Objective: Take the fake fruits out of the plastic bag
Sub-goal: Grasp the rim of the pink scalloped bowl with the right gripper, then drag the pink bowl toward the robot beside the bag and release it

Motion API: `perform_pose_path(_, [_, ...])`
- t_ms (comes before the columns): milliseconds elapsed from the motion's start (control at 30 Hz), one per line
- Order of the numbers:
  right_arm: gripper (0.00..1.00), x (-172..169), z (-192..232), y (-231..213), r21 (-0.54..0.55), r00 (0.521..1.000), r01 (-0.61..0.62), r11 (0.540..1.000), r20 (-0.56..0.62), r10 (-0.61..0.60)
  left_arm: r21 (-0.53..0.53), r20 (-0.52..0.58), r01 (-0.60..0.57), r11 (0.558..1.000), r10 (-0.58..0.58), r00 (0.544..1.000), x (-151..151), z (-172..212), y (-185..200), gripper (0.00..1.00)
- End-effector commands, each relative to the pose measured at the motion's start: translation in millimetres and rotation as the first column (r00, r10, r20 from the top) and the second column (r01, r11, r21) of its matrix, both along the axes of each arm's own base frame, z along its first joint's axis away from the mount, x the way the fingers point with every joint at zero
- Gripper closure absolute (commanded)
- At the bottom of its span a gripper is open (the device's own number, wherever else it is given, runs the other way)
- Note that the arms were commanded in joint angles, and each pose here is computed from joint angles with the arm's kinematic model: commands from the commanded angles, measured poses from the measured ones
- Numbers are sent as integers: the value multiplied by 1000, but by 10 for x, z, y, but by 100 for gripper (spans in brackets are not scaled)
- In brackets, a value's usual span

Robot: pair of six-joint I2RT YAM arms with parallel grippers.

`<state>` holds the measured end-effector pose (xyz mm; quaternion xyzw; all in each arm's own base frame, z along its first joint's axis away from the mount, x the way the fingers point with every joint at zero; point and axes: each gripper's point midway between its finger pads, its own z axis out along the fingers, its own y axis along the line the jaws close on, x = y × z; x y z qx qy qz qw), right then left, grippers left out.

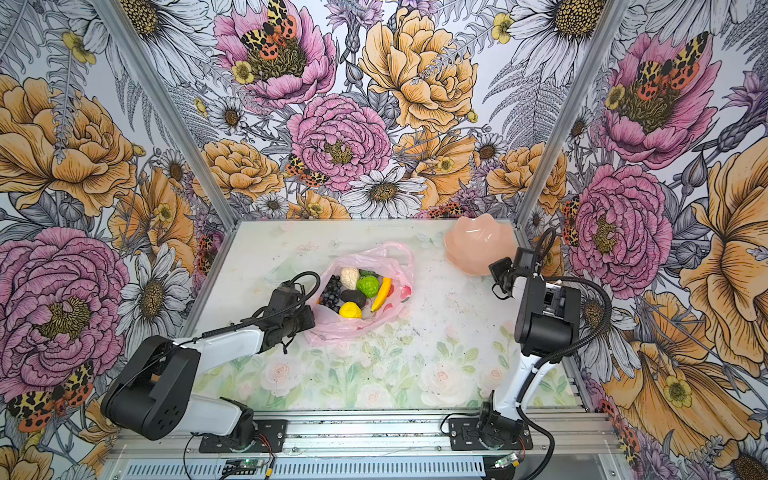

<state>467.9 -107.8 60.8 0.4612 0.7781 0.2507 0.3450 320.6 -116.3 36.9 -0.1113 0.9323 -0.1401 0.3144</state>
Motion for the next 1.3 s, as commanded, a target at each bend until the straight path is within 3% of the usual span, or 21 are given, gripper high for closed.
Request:
perform_pose_path(0, [100,-63,361,142,-12,994,-51,999,92,52,21,33,3,1000,-4,999,75,95,-10,82])
perform_pose_path(300, [100,-746,519,664,23,981,-180,983,83,178,25,39,5,1000,-6,999,71,118,-14,82])
perform_pose_path(567, [100,-1505,410,1287,112,935,-355,928,18,355,32,40,5,999,-6,999,74,118,-11,82])
perform_pose_path(833, [100,-2097,338,1522,151,907,-394,907,-98,410,43,38,2,999,-3,999,82,103,-6,82])
perform_pose_path(1267, [100,-2701,102,1863,188,842,-455,870,-228,490,46,34,3,999,-5,999,84,87,-18,82])
